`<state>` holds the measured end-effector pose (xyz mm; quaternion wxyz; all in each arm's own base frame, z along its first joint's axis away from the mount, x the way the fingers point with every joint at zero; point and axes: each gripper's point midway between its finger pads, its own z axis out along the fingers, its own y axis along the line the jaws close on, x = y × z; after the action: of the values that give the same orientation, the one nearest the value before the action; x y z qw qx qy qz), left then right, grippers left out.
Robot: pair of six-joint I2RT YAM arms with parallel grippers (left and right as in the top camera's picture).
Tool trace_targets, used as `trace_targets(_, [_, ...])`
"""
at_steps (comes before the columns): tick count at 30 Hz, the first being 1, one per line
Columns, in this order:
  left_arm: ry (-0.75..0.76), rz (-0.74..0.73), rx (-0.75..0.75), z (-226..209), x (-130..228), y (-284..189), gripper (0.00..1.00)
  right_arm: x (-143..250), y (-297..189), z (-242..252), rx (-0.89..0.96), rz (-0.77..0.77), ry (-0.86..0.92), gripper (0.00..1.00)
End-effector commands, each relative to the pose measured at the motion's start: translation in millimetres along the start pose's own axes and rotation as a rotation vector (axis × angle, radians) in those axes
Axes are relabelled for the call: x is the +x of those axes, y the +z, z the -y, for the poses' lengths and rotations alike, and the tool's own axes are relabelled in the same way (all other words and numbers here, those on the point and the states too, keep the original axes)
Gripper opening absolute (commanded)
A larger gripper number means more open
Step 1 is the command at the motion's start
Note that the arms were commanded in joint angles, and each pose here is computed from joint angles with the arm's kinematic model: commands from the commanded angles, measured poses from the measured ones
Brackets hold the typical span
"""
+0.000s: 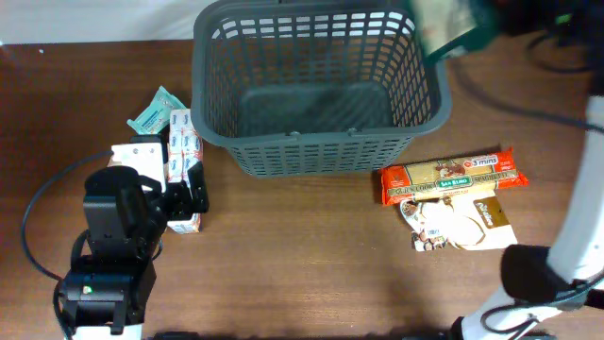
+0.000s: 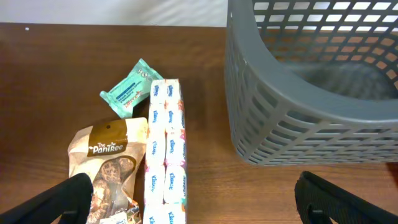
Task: Pack container
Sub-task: 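Lower the green bag into the basket and open the right gripper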
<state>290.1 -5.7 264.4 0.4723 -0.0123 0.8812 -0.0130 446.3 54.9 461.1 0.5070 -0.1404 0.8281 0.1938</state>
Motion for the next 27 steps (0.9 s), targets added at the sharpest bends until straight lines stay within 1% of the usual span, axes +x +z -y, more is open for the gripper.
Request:
trace_targets(1, [0.010, 0.027, 0.012, 2, -10, -6, 0.99, 9, 18, -46, -0.056, -0.050, -0.157, 0.04])
trace_targets(5, [0.010, 0.027, 0.012, 2, -10, -6, 0.99, 39, 56, -51, 0.057, -0.180, -0.196, 0.04])
trace_targets(9, [0.010, 0.027, 0.012, 2, -9, -6, 0.99, 70, 85, -59, 0.014, -0.296, -0.340, 0.04])
trace_targets(11, [0.010, 0.026, 0.012, 2, -9, -6, 0.99, 80, 97, -53, 0.000, -0.327, -0.382, 0.04])
trace_targets(12, [0.010, 0.025, 0.012, 2, -9, -6, 0.99, 83, 103, -48, 0.004, -0.339, -0.372, 0.04])
trace_targets(15, [0.010, 0.015, 0.011, 1, -7, -6, 0.99, 96, 119, -34, 0.048, -0.374, -0.192, 0.04])
trace_targets(18, [0.010, 0.011, 0.011, 1, -6, -6, 0.99, 112, 127, -11, 0.209, -0.420, 0.032, 0.04])
trace_targets(21, [0.010, 0.012, 0.011, 1, -6, -6, 0.99, 120, 125, -5, 0.322, -0.432, 0.172, 0.04])
trace_targets(23, [0.010, 0.012, 0.011, 1, -6, -6, 0.99, 122, 122, -7, 0.383, -0.425, 0.227, 0.04])
trace_targets(27, [0.010, 0.012, 0.011, 1, -6, -6, 0.99, 126, 119, -8, 0.504, -0.414, 0.263, 0.04])
